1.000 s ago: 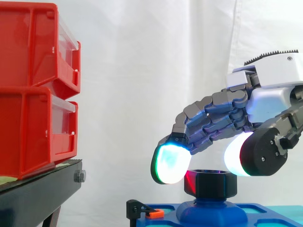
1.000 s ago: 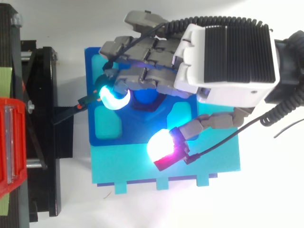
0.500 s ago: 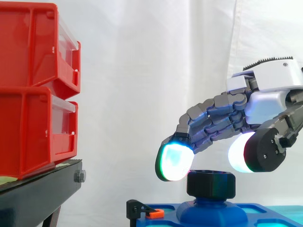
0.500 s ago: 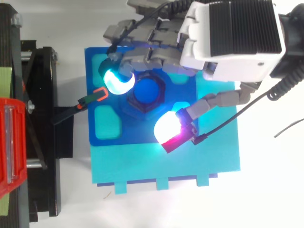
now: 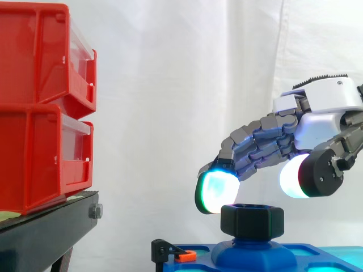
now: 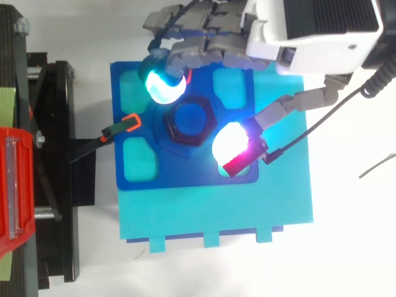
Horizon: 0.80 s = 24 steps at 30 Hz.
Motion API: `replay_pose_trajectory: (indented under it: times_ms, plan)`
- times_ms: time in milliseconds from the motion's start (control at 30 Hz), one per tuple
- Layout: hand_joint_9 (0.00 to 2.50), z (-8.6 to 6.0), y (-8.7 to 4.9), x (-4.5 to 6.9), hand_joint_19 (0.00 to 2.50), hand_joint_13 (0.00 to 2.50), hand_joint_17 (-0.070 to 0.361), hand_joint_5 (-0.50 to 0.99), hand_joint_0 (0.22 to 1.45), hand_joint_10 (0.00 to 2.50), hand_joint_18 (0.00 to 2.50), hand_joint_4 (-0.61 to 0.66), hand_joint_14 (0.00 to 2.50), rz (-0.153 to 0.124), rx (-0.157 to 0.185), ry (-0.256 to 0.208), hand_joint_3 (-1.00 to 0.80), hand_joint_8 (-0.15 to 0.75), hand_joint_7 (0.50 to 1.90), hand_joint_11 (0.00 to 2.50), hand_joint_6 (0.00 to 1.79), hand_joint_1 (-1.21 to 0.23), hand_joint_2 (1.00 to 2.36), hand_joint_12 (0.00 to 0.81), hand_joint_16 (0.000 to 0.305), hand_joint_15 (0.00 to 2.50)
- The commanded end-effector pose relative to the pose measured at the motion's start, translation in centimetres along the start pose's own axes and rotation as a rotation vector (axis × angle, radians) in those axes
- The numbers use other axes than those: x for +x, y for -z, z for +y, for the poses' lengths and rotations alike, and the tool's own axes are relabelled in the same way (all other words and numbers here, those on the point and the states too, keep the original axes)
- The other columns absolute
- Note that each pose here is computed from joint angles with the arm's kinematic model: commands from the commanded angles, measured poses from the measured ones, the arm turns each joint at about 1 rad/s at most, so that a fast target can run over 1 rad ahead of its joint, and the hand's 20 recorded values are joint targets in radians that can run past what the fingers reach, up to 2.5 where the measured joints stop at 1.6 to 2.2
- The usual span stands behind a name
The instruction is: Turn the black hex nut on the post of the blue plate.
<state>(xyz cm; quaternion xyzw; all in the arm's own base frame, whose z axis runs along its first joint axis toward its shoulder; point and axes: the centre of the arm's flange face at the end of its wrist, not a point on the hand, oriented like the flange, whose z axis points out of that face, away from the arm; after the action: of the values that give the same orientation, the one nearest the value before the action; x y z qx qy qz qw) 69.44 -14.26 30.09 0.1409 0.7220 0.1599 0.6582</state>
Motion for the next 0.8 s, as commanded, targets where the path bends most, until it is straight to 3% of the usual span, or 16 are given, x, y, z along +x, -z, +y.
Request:
replay_pose_trajectory:
  times_ms: [0, 167, 300, 433, 467, 567, 633, 700, 767]
  plan:
    - [0.27, -0.1, -0.1, -0.9, 0.00, 0.26, 0.121, -0.22, 0.43, 0.00, 0.18, 0.24, 0.00, -0.006, -0.019, -0.001, -0.50, 0.317, 0.83, 0.00, 0.50, -0.62, 1.00, 0.405, 0.054, 0.00]
    - [0.27, 1.0, -0.5, -2.2, 0.00, 0.26, 0.121, -0.22, 0.43, 0.00, 0.18, 0.24, 0.00, -0.005, -0.025, 0.003, -0.50, 0.318, 0.82, 0.00, 0.50, -0.62, 1.00, 0.405, 0.054, 0.00]
    - [0.27, 2.2, -1.1, -3.0, 0.00, 0.25, 0.120, -0.22, 0.43, 0.00, 0.18, 0.24, 0.00, -0.030, -0.021, 0.007, -0.50, 0.318, 0.82, 0.00, 0.50, -0.62, 1.00, 0.405, 0.053, 0.00]
    - [0.27, 3.9, -1.8, -2.1, 0.00, 0.25, 0.120, -0.22, 0.43, 0.00, 0.18, 0.24, 0.00, -0.045, -0.003, 0.008, -0.50, 0.317, 0.82, 0.00, 0.50, -0.63, 1.00, 0.406, 0.053, 0.00]
    - [0.27, 5.7, -2.2, -1.3, 0.00, 0.25, 0.120, -0.22, 0.43, 0.00, 0.18, 0.24, 0.00, -0.041, -0.001, 0.009, -0.50, 0.317, 0.82, 0.00, 0.50, -0.63, 1.00, 0.406, 0.053, 0.00]
    - [0.28, 6.3, -2.4, -0.9, 0.00, 0.26, 0.121, -0.22, 0.43, 0.00, 0.18, 0.24, 0.00, -0.049, 0.024, 0.010, -0.50, 0.318, 0.83, 0.00, 0.50, -0.65, 1.00, 0.407, 0.054, 0.00]
    - [0.28, 6.4, -2.7, 0.1, 0.00, 0.26, 0.123, -0.22, 0.42, 0.00, 0.19, 0.24, 0.00, -0.037, 0.035, 0.011, -0.50, 0.322, 0.82, 0.00, 0.50, -0.68, 1.00, 0.413, 0.055, 0.00]
    - [0.27, 6.6, -2.8, 0.4, 0.00, 0.26, 0.126, -0.22, 0.40, 0.00, 0.19, 0.24, 0.00, -0.033, 0.033, 0.010, -0.50, 0.326, 0.83, 0.00, 0.50, -0.70, 1.00, 0.419, 0.056, 0.00]
    - [0.26, 6.3, -3.2, 1.7, 0.00, 0.25, 0.128, -0.22, 0.40, 0.00, 0.18, 0.24, 0.00, -0.013, 0.037, 0.010, -0.50, 0.325, 0.82, 0.00, 0.50, -0.71, 1.00, 0.423, 0.057, 0.00]
